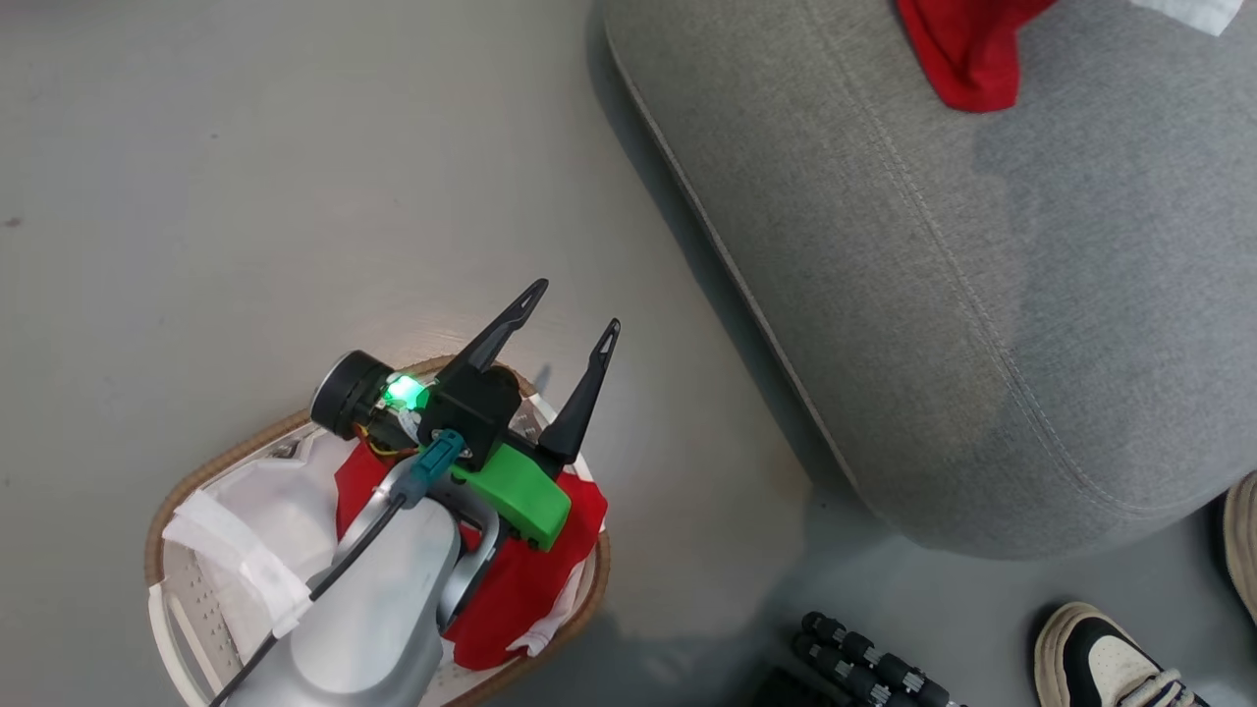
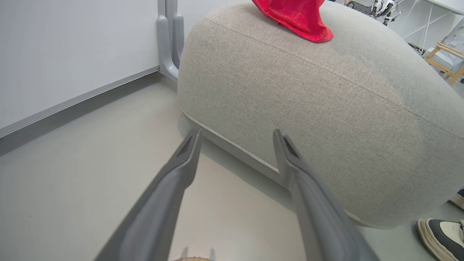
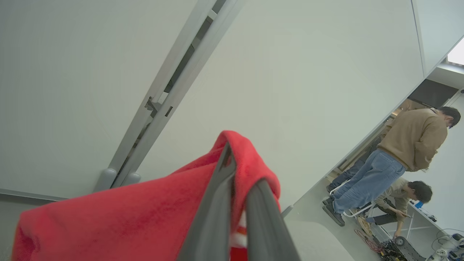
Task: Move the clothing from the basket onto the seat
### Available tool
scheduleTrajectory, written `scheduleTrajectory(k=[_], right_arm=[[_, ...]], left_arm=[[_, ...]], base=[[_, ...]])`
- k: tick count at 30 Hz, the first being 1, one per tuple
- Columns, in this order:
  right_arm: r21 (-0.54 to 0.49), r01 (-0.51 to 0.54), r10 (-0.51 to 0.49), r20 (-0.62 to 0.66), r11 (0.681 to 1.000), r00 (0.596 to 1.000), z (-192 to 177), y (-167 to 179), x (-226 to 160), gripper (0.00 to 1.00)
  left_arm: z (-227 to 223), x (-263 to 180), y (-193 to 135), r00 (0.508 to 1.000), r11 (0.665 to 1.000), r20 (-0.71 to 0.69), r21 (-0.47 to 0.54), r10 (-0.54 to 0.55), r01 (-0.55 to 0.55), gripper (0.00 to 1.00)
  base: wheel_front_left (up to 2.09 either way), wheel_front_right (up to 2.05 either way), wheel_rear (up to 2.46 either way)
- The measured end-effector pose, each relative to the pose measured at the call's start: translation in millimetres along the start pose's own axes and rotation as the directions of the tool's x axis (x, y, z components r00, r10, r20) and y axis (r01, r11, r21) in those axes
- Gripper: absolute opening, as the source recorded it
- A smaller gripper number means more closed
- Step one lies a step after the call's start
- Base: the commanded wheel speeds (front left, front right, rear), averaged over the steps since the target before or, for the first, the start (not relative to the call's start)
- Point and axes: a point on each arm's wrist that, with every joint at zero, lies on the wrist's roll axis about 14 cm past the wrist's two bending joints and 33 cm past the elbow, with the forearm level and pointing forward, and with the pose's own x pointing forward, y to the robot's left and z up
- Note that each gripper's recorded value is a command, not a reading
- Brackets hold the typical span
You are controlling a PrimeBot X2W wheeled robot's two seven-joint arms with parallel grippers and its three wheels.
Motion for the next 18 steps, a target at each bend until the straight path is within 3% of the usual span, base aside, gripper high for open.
scheduleTrajectory(k=[6,11,13,18], right_arm=[[0.063,-0.056,0.070,-0.259,0.996,0.963,-97,52,-36,0.00],[0.148,-0.014,0.069,-0.377,0.989,0.924,-140,75,-68,0.00],[0.171,0.000,0.071,-0.412,0.985,0.908,-151,81,-83,0.98],[0.192,0.042,0.058,-0.486,0.980,0.872,-168,77,-127,1.00]], left_arm=[[-9,-6,19,0.999,0.998,-0.008,-0.022,0.051,-0.051,1.00],[-13,-12,30,0.996,0.996,-0.019,-0.029,0.084,-0.085,1.00],[-13,-13,33,0.995,0.995,-0.020,-0.027,0.094,-0.095,1.00],[-5,-15,32,0.994,0.994,-0.012,-0.013,0.105,-0.105,1.00]], base=[[0.00,0.00,0.00],[0.00,0.00,0.00],[0.00,0.00,0.00],[0.00,0.00,0.00]])
